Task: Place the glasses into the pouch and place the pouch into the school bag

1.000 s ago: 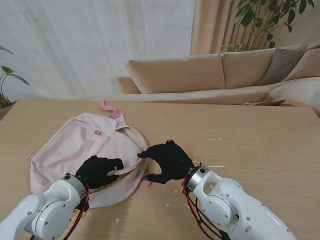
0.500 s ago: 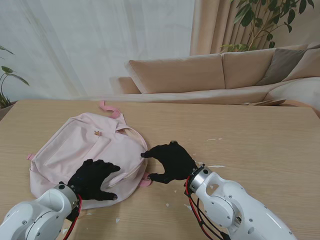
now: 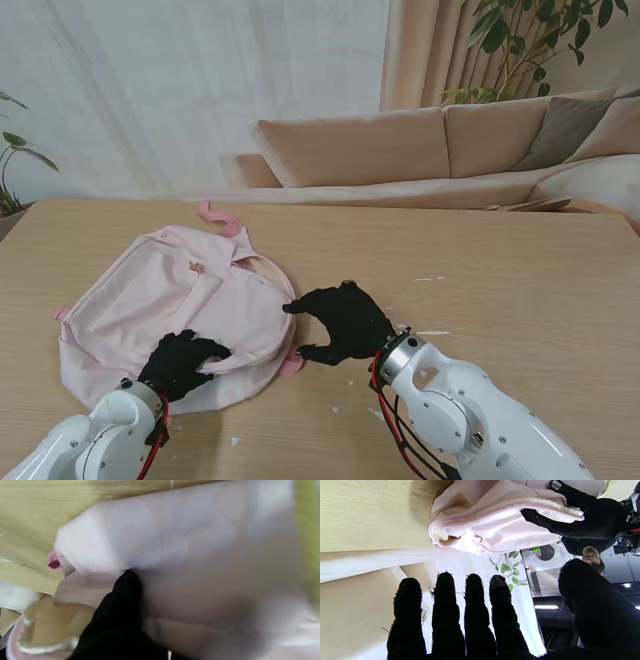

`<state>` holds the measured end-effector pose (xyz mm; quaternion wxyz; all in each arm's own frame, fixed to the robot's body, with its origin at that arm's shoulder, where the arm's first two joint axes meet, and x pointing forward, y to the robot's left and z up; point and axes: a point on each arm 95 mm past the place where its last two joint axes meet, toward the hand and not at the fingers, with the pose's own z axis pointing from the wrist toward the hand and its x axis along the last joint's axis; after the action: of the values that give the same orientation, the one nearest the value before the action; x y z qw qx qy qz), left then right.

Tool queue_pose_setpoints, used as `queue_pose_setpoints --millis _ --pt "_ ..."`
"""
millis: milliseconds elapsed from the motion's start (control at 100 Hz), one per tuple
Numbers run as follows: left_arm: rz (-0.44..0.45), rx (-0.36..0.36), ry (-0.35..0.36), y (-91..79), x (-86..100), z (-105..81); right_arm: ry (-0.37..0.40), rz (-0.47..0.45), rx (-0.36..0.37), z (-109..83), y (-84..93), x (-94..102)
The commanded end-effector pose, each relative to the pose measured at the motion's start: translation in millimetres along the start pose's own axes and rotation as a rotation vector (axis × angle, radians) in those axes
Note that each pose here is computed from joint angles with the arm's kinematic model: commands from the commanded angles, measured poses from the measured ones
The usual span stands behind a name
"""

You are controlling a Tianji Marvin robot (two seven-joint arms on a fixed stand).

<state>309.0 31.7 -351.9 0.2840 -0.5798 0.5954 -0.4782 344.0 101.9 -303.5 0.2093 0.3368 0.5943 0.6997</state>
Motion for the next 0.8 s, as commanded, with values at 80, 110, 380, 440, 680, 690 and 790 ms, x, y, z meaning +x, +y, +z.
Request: queue_pose_setpoints --millis 80,110,380,440,680,690,790 --pt "0.060 -0.044 0.029 8.7 12.2 4.6 -0.011 0.011 0.014 -1.3 -2.0 -0.7" --pt "0.053 -0.046 0.039 8.6 15.0 6.2 -0.014 0.011 0.014 -1.8 -1.9 -1.3" --pt "-0.020 -0.047 0.108 3.6 49.3 29.0 -0.050 0.020 0.001 -11.6 0.3 -8.8" --pt "-0.027 -0.056 0.120 2.6 58.8 34.5 -0.062 0.025 -0.002 -15.0 1.0 -11.2" --pt "-0.078 -0.074 0.131 -0.3 96.0 57.1 -0.119 0.023 -0.005 -33.6 4.3 -23.6" --pt "-0.080 -0.074 0.131 -0.4 97.4 57.9 -0.121 0.023 -0.005 -34.4 4.4 -24.2" --pt "-0.098 -0.073 0.128 -1.7 110.9 65.0 -0.145 0.020 -0.003 -41.8 5.5 -28.9"
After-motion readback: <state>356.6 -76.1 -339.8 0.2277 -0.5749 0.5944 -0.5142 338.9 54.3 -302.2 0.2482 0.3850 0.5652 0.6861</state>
